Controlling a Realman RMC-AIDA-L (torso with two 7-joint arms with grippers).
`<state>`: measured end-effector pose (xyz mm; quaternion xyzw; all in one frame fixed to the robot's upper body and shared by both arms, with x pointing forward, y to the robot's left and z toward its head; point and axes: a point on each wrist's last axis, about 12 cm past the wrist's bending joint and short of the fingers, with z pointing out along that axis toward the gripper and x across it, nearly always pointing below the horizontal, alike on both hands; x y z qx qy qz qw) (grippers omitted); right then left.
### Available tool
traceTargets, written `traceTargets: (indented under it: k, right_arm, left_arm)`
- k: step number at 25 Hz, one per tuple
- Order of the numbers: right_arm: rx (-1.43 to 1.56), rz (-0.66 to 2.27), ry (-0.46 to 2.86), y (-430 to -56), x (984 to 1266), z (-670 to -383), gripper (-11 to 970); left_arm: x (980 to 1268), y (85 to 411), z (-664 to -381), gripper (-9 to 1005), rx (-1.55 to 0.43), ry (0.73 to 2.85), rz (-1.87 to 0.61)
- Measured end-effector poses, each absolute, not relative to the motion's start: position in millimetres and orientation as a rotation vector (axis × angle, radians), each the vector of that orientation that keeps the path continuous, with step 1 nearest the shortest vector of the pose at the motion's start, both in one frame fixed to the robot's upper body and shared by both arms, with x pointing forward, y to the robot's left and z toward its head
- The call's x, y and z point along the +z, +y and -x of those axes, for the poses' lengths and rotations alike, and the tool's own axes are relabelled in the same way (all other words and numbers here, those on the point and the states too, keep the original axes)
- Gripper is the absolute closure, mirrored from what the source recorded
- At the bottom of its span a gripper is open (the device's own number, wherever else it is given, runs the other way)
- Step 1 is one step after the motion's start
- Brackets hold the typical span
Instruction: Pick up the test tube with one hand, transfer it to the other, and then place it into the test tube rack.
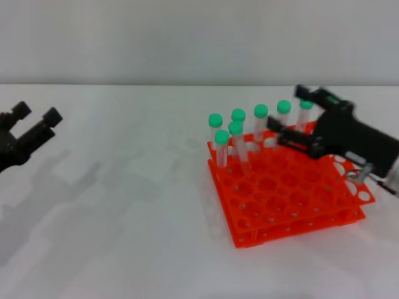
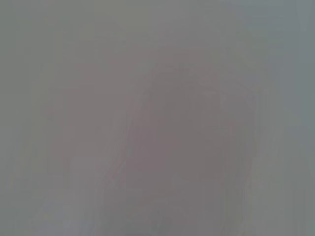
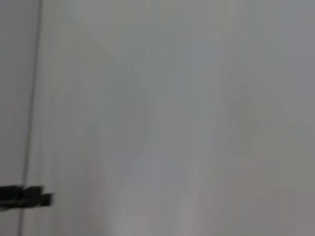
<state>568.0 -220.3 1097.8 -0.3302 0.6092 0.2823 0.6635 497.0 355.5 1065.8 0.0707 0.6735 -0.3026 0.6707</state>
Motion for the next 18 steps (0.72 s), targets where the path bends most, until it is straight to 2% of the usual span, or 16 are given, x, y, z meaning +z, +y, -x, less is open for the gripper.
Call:
traceTargets:
  k: [3,11,18]
  right_arm:
    - [0.606,0.671,1.375,-243,1097,-562,98]
    - [0.454,0.448,1.389,-314,1083,-529,97]
    - [0.318,0.27,1.362,-359,1066,-499,97]
  left_arm:
    - [1066,364,-496,115,-0.635,1.511,-0.133]
    - [1068,373,-505,115,-0.522,1.507,-0.095]
    - [1073,375,-510,116,-0.46,1.44,-0.057]
